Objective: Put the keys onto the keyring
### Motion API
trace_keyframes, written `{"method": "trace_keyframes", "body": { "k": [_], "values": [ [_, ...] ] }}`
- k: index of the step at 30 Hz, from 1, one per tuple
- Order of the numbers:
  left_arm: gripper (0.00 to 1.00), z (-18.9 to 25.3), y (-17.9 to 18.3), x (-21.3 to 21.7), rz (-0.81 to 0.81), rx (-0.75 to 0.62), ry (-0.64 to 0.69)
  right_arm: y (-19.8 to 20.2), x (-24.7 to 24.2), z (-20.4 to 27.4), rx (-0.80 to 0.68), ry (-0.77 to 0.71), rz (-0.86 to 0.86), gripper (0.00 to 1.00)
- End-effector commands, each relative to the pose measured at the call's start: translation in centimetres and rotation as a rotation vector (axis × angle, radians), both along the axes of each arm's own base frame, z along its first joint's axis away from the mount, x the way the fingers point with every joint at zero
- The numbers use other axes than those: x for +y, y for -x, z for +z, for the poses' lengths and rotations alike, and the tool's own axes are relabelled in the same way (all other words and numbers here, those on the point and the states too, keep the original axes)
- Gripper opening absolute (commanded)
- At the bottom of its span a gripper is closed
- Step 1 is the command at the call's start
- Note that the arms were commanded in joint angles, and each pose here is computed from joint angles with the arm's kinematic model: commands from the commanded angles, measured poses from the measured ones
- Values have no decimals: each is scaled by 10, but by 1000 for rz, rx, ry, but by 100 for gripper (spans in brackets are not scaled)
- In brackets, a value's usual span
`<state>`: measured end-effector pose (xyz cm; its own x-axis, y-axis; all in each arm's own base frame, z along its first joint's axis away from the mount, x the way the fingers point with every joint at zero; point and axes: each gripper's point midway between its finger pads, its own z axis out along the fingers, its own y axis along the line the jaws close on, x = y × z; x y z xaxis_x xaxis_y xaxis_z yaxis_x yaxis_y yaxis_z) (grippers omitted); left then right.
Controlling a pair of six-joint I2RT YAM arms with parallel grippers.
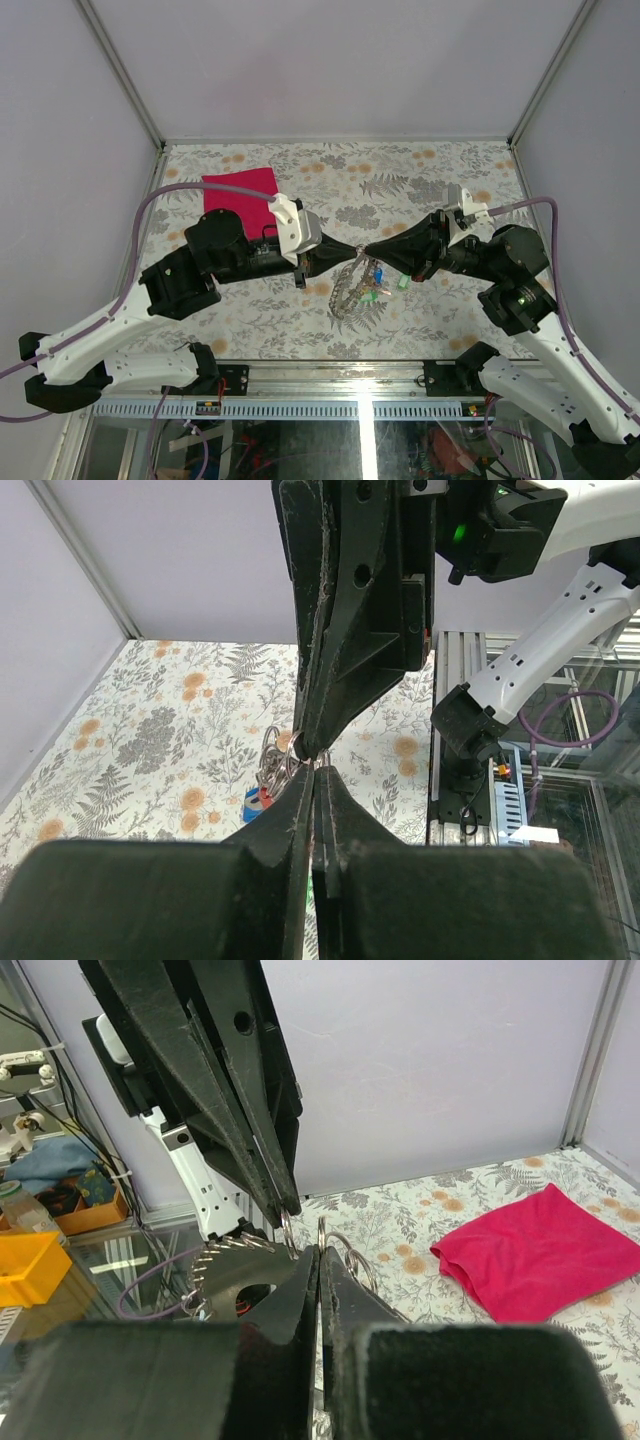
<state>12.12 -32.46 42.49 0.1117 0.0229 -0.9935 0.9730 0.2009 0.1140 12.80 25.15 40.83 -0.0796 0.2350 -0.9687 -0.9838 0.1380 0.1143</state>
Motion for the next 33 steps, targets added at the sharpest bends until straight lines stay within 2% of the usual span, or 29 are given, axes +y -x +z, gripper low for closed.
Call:
{"method": "trace_keyframes", "body": {
  "k": [1,4,11,19,22,28,33],
  "values": [
    [0,20,-4,3,23,-47,72,3,-7,36,-39,-79,-32,0],
    [0,21,-4,4,24,-46,74,4,-8,36,-45,-82,-28,1],
    [0,19,-3,3,18,-41,63,4,-12,39,-81,-98,-61,22],
    [0,17,-3,1,14,-37,56,-4,-21,38,-133,-81,-151,32],
    [0,17,-4,1,13,-38,52,0,-22,38,-178,-70,-143,29],
    [0,15,-4,-1,14,-37,47,25,-16,36,-260,-32,5,21],
    [0,16,-5,0,16,-38,47,37,-12,29,-249,7,96,7]
  ]
}}
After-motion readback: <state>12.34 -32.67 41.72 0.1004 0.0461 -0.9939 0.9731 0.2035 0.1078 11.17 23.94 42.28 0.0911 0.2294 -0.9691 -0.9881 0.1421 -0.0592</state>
